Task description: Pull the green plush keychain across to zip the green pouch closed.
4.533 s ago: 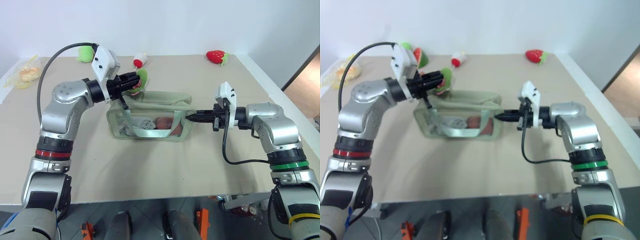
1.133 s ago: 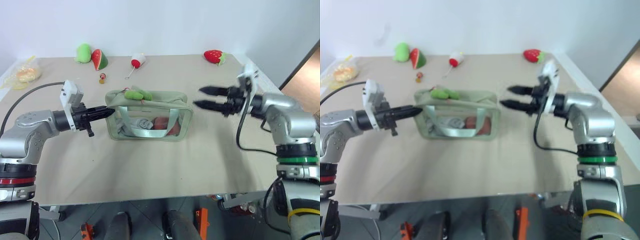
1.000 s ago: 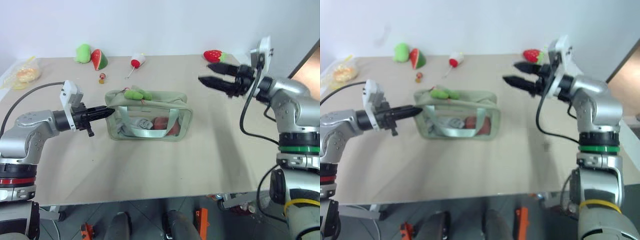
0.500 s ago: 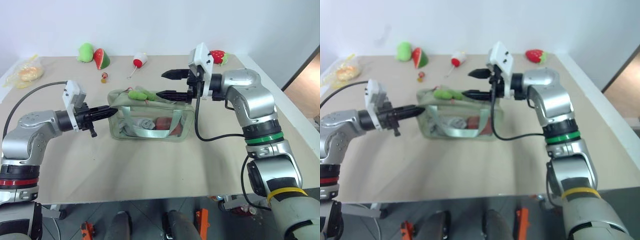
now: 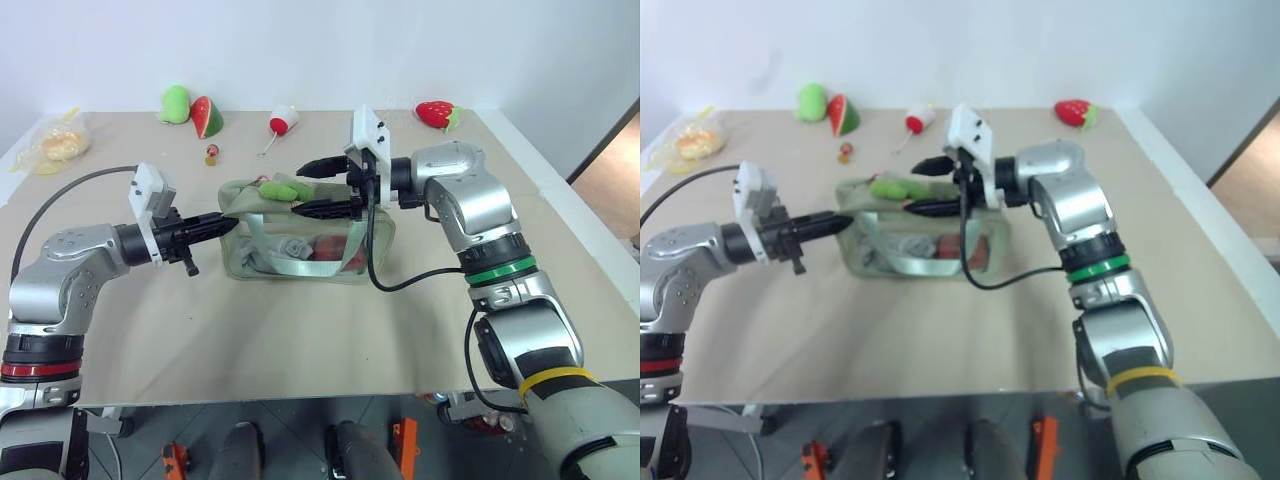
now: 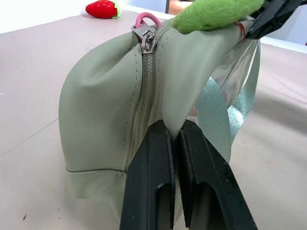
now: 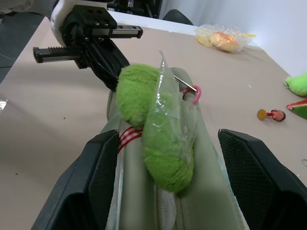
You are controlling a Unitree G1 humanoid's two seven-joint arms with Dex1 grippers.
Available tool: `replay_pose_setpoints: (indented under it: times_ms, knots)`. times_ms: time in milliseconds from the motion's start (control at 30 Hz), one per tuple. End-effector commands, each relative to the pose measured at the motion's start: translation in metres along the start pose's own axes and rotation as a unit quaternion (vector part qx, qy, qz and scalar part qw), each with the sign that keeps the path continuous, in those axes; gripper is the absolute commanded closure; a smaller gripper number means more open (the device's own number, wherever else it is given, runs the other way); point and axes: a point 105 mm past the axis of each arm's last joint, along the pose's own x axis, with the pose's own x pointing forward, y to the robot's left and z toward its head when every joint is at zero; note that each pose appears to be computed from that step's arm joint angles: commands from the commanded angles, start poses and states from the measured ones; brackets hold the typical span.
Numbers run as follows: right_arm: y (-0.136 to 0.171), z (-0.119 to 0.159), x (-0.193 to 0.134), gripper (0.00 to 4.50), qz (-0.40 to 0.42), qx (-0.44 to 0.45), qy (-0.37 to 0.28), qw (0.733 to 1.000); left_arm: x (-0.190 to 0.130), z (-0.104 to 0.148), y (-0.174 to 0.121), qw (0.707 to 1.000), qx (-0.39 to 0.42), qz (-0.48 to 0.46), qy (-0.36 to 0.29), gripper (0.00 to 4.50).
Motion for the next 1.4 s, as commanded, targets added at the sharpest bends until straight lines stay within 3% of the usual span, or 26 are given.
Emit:
replay_pose_setpoints:
  times_ms: [33, 267, 633, 800, 1233, 1400]
  knots:
    - [-0.007, 0.016, 0.001, 1.95, -0.008, -0.029, -0.013, 0.999, 0.004, -0.002, -0.008, 1.0, 0.008, -0.013, 0.002, 4.5]
    - [-0.01, 0.019, 0.0, 4.44, -0.014, -0.027, -0.021, 0.999, 0.004, -0.004, -0.007, 1.0, 0.001, -0.01, 0.0, 4.5]
    - [-0.018, 0.025, -0.005, 4.44, -0.03, -0.018, -0.038, 0.999, 0.007, -0.008, -0.004, 1.0, -0.01, -0.01, 0.001, 4.5]
    - [-0.024, 0.023, -0.03, 4.44, -0.047, -0.025, -0.03, 0.998, 0.007, -0.009, -0.003, 1.0, -0.011, -0.009, 0.002, 4.5]
    - [-0.029, -0.007, -0.111, 4.44, -0.116, -0.042, 0.076, 0.989, 0.008, -0.012, -0.003, 1.0, -0.014, -0.013, 0.006, 4.5]
    - [-0.027, -0.022, -0.148, 4.44, -0.153, -0.069, 0.147, 0.975, 0.007, -0.012, -0.004, 1.0, -0.015, -0.015, 0.006, 4.5]
